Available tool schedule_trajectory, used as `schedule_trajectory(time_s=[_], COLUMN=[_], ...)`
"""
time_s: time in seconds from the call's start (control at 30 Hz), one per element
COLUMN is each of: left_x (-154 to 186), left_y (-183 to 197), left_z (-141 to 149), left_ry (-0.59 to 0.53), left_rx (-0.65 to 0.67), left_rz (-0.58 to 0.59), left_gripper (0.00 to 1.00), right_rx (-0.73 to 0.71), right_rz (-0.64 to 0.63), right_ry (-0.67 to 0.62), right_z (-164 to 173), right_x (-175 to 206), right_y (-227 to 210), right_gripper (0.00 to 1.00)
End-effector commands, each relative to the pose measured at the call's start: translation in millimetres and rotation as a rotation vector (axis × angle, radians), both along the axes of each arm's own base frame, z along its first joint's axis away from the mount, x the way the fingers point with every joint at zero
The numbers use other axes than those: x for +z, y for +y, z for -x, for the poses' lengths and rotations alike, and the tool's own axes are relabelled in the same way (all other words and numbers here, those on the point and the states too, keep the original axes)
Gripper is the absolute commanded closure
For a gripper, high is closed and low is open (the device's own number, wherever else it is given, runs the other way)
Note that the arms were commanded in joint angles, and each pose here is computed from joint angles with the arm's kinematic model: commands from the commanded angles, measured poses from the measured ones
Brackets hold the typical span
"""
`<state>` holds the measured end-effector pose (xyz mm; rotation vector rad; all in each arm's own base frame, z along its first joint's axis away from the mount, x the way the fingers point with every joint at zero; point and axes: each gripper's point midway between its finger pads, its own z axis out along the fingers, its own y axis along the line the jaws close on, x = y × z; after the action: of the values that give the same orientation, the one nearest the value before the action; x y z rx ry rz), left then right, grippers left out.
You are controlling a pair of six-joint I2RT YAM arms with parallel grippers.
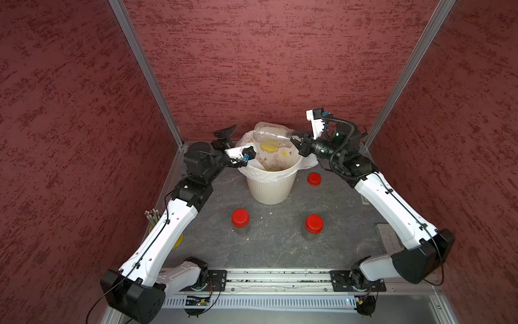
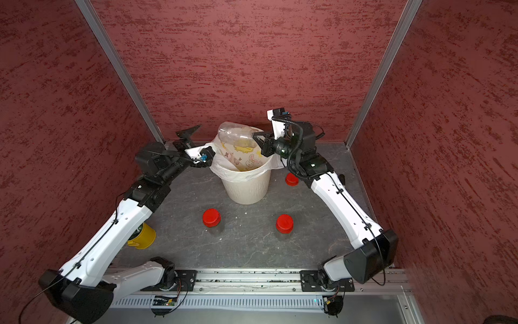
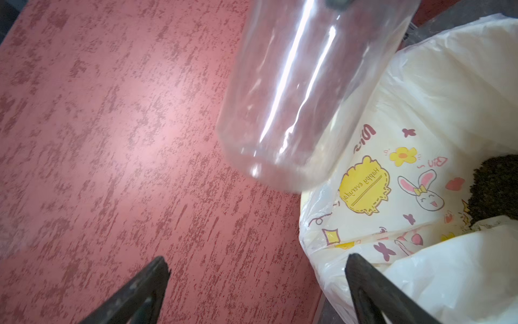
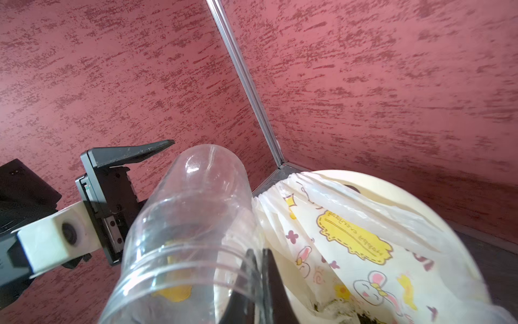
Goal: Empty moldy tea leaves from jars
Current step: Place the jar at the center of the board.
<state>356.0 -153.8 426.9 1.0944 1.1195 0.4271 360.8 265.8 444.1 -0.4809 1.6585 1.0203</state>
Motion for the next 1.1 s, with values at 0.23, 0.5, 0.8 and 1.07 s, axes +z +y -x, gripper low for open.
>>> schedule_trajectory(time_s=[0.23,0.5,0.8,1.07], left_x=[35.0,37.7,17.8,12.0], left_y=[57.7,78.9,91.6,78.9], left_z=[12.1,-1.2,2.1,7.8], left_ry=[0.017,0.122,0.211,0.273], left_rx=[0.115,0.197,0.194,0.116], left_rz=[0.485,0.743,0.965,1.002], left_gripper=[0.0,0.0,0.0,0.0], right_rx=[0.002,0.003,-0.039,-0.083], right_rz=[0.198,0.413,0.672,0.82], right_ry=[-0.048,0.104,0.266,0.39], right_z=[52.4,76.2,105.2,127.3], right_x=[18.1,-44.4,-113.6,-161.7], right_y=[-19.8,-6.2,0.1,-2.5], right_gripper=[1.0,1.0,1.0,1.0])
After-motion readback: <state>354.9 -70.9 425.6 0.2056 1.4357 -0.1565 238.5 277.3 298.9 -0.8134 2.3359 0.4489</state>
